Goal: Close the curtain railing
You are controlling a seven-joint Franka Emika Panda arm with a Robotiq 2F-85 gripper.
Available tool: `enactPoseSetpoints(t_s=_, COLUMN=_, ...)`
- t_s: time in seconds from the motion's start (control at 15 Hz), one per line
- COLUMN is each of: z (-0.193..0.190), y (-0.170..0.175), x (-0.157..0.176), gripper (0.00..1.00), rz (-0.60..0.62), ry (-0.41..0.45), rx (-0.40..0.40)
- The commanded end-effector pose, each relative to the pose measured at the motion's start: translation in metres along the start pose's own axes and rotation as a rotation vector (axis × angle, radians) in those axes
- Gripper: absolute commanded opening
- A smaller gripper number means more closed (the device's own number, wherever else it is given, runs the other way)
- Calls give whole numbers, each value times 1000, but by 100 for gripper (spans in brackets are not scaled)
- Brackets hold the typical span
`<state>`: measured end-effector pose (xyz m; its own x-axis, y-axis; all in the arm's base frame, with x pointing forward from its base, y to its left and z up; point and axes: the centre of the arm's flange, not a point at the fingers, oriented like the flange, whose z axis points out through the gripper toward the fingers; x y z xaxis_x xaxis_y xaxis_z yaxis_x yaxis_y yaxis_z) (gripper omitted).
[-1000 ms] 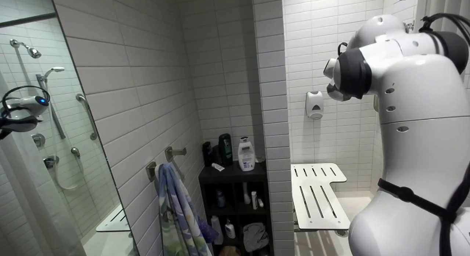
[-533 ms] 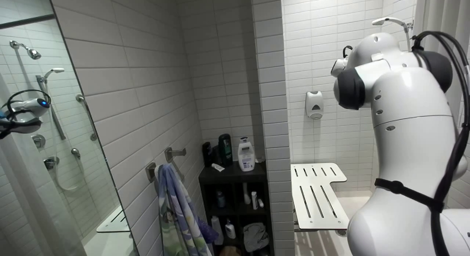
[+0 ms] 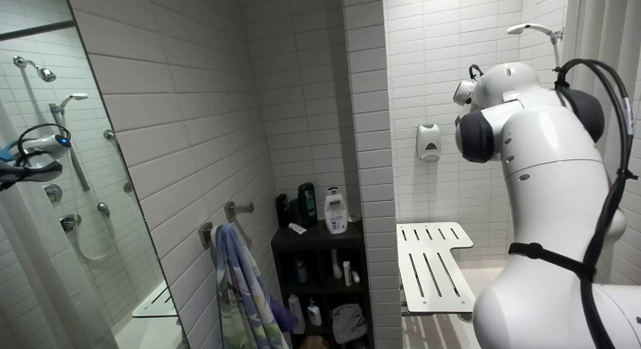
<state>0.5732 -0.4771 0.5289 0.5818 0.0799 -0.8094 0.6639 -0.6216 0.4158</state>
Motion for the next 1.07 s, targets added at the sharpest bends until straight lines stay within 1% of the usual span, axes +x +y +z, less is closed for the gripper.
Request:
enactPoseSetpoints(t_s=0.0, z=0, y=0, x=0, gripper=100, rz=1, ry=0, rx=0)
enactPoseSetpoints(t_s=0.53, z=1, y=12, x=10, gripper=100, rz=-45, ry=-41, rx=-34)
enactPoseSetpoints(t_s=0.67, z=2, y=17, x=12, gripper=100, rz=-64, ry=-38, rx=-39)
enactPoseSetpoints(t_s=0.8, z=6, y=25, x=15, gripper=100, rz=-104, ry=-29, rx=-50)
enactPoseSetpoints(t_s=0.93, z=8, y=34, x=17, gripper=100, rz=-137, ry=-38, rx=-86)
enactPoseSetpoints(t_s=1.0, z=9, y=38, x=17, gripper=100, rz=-170, ry=-26, rx=-97)
